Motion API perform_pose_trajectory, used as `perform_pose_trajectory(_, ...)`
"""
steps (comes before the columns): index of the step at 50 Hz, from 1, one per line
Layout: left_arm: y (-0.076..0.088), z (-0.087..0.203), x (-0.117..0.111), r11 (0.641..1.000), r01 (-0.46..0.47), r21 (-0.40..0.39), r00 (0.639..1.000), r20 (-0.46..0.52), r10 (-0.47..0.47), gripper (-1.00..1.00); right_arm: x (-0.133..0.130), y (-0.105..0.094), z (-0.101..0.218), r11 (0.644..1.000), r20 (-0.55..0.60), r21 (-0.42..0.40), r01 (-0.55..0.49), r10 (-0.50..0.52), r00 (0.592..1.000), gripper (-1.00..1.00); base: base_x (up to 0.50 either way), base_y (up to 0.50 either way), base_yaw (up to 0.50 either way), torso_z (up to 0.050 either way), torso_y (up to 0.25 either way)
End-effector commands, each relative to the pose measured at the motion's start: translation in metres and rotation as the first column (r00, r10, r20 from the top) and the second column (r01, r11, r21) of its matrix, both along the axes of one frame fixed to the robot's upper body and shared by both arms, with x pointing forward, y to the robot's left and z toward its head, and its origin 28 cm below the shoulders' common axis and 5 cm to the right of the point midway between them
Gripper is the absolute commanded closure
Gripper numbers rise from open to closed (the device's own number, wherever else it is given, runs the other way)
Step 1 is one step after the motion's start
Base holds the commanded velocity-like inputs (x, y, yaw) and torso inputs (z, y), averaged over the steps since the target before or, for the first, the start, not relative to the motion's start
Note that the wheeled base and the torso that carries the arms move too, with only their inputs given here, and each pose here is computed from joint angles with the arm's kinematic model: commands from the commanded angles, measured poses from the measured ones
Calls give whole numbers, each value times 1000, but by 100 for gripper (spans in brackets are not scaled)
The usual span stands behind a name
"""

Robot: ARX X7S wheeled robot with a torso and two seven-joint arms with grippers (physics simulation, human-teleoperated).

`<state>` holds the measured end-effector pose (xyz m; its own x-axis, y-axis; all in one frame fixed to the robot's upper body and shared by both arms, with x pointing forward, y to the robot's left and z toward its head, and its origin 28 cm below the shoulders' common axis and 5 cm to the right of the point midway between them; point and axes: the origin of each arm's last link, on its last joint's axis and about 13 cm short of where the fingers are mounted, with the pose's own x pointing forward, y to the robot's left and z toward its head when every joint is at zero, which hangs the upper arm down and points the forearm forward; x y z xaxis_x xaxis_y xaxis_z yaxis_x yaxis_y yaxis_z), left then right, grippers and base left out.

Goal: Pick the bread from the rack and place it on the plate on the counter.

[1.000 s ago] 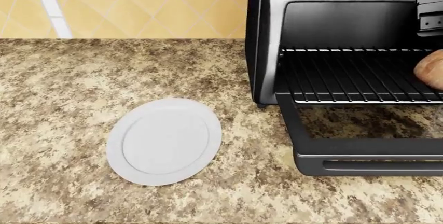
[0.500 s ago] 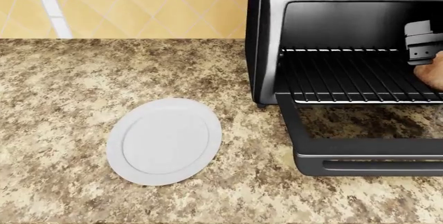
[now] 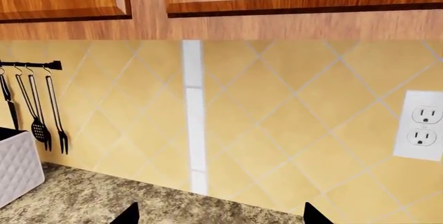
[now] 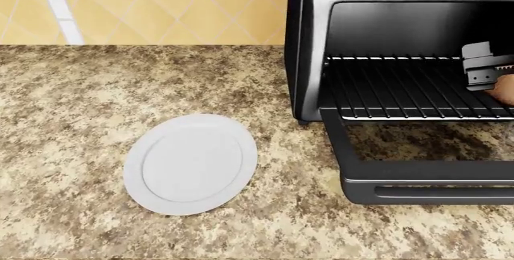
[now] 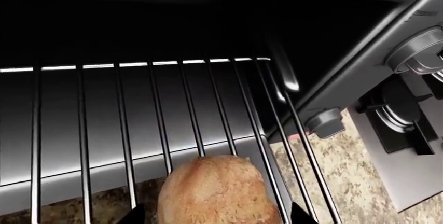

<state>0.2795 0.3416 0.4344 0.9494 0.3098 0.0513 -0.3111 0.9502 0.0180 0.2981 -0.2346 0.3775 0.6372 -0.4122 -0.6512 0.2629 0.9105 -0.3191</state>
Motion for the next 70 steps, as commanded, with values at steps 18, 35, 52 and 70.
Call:
perform_pose_trajectory(18,0,-1,2,1000,4,-2,1000,-2,-4,-100,1,-1,-11,999,-13,-52,-2,1,1000,100,0,0,0,0,0)
perform_pose_trajectory(35,0,-3,2,1000,6,-3,1000,-4,-6,-100,-56,23,88,974,236,-169,-147,185,954,100,0,0,0,0,0)
perform_pose_trajectory(52,3,-2,-2,1000,-3,-12,1000,0,3,-100,-114,87,81,814,157,-265,-517,565,810,100,0,0,0,0,0)
perform_pose_trajectory(70,0,-2,3,1000,3,-14,1000,-6,-3,-100,-96,145,92,649,158,-293,-702,757,634,100,0,0,0,0,0)
